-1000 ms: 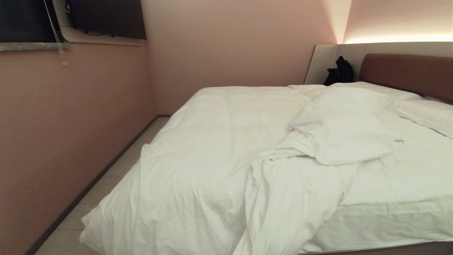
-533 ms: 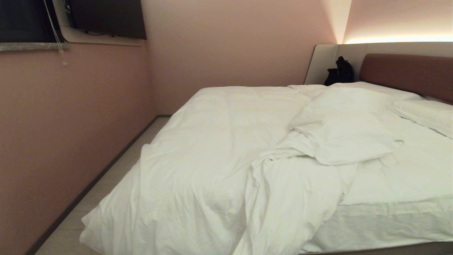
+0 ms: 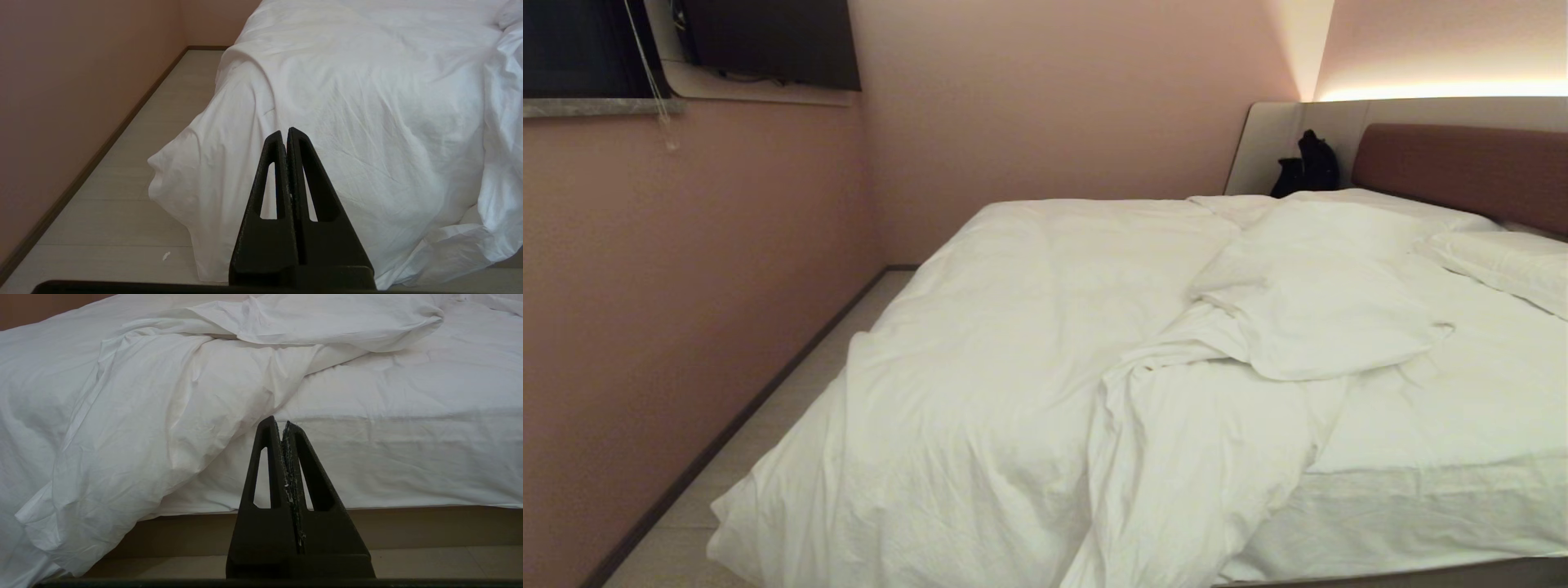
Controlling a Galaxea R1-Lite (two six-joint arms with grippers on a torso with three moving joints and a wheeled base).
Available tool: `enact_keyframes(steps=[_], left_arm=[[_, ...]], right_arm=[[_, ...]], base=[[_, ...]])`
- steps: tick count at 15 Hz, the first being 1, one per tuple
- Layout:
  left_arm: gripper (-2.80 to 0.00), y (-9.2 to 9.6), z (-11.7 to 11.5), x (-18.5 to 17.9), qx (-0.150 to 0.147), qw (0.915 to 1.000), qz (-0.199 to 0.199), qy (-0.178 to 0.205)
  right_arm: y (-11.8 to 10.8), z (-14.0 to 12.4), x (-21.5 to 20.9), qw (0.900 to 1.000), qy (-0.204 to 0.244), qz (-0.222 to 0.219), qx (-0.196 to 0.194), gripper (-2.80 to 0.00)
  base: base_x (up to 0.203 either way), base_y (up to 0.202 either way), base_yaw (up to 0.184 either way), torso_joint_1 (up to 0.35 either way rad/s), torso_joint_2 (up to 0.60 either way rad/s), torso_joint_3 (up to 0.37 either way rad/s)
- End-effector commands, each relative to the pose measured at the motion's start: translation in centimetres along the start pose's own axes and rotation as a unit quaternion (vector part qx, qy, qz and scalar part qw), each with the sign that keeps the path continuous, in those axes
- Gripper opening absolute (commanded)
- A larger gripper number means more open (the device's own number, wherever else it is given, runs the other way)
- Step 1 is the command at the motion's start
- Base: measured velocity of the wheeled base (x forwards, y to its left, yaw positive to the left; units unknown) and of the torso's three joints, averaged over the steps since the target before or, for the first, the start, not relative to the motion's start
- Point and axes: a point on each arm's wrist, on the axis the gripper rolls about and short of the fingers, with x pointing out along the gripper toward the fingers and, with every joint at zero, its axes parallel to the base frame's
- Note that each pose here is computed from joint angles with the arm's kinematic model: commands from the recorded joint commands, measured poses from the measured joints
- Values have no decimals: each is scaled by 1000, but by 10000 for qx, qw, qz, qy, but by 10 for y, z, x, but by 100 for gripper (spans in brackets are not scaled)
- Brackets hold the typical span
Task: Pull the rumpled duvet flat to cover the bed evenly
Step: Hold the folded corner of the quilt
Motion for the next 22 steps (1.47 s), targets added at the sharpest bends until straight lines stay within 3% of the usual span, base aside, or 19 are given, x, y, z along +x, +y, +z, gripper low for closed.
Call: enact_keyframes(steps=[1,22], left_arm=[[-280,0,0,0,-2,10000,-1,-1],[-280,0,0,0,6,10000,-24,-6]], right_arm=[[0,0,0,10000,5,5,-3,-280],[0,0,0,10000,5,6,-4,-280]], base=[[0,0,0,0,0,0],[0,0,0,0,0,0]])
